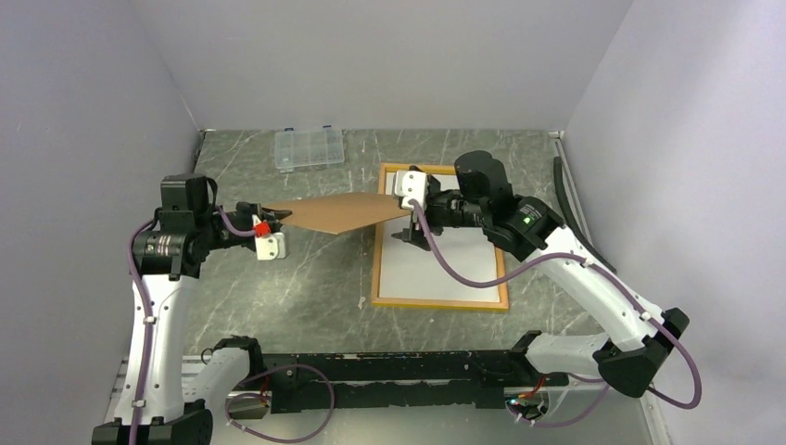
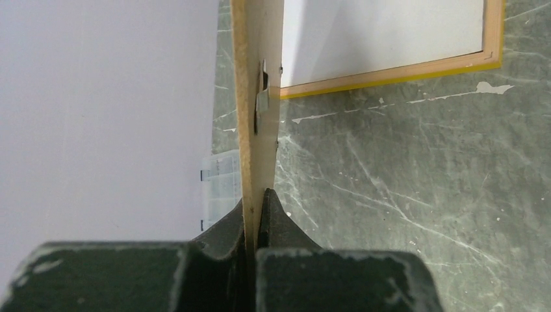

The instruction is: Put the photo into the frame

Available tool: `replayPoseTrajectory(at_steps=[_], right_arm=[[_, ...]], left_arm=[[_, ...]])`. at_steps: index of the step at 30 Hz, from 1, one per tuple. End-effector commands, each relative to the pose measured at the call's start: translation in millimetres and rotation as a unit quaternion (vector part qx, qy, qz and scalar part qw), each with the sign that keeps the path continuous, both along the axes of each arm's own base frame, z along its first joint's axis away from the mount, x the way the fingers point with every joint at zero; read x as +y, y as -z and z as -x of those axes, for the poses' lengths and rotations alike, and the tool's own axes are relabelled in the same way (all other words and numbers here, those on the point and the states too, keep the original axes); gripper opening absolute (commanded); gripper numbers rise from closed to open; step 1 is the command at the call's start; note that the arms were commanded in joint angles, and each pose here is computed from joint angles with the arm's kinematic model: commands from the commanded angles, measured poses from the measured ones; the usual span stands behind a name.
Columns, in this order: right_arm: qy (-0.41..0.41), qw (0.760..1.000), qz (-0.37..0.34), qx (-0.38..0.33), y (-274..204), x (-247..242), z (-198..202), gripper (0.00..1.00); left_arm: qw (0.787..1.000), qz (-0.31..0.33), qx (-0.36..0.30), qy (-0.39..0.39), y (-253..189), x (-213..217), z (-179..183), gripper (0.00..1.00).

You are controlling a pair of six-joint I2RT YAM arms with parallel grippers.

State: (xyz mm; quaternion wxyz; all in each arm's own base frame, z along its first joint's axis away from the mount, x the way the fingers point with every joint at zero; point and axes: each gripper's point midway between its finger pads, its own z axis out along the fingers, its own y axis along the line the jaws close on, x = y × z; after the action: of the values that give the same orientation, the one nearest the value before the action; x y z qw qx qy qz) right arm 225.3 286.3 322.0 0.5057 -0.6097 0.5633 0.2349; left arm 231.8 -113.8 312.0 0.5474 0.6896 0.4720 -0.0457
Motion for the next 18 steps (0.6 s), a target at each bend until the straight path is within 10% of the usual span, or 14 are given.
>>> replayPoseTrajectory(at_steps=[1,6,14,16,18], right_arm=[[-0.023,0.998,-0.02,-0.05,-16.3,15.0,-0.7,0.77],[-0.007,0.998,-0.015,-0.061,-8.1,19.2,-9.1,0.58],[0.033,0.993,-0.045,-0.102,-29.2,16.7,-23.5,0.0],[0.038,0.991,-0.06,-0.112,-36.4,15.5,-23.7,0.0],[0.038,0.99,-0.074,-0.118,-42.0,15.0,-21.9,0.0]], left_arm=[[0.996,0.031,-0.069,0.044,-44.8,-14.6,6.7,0.03],[0.996,0.042,-0.066,0.044,-51.7,-16.3,5.4,0.03],[0.994,0.054,-0.083,0.038,-64.2,-16.8,-6.0,0.03],[0.994,0.061,-0.087,0.028,-68.9,-15.7,-11.0,0.03],[0.992,0.067,-0.101,0.019,-74.5,-14.5,-16.5,0.31]])
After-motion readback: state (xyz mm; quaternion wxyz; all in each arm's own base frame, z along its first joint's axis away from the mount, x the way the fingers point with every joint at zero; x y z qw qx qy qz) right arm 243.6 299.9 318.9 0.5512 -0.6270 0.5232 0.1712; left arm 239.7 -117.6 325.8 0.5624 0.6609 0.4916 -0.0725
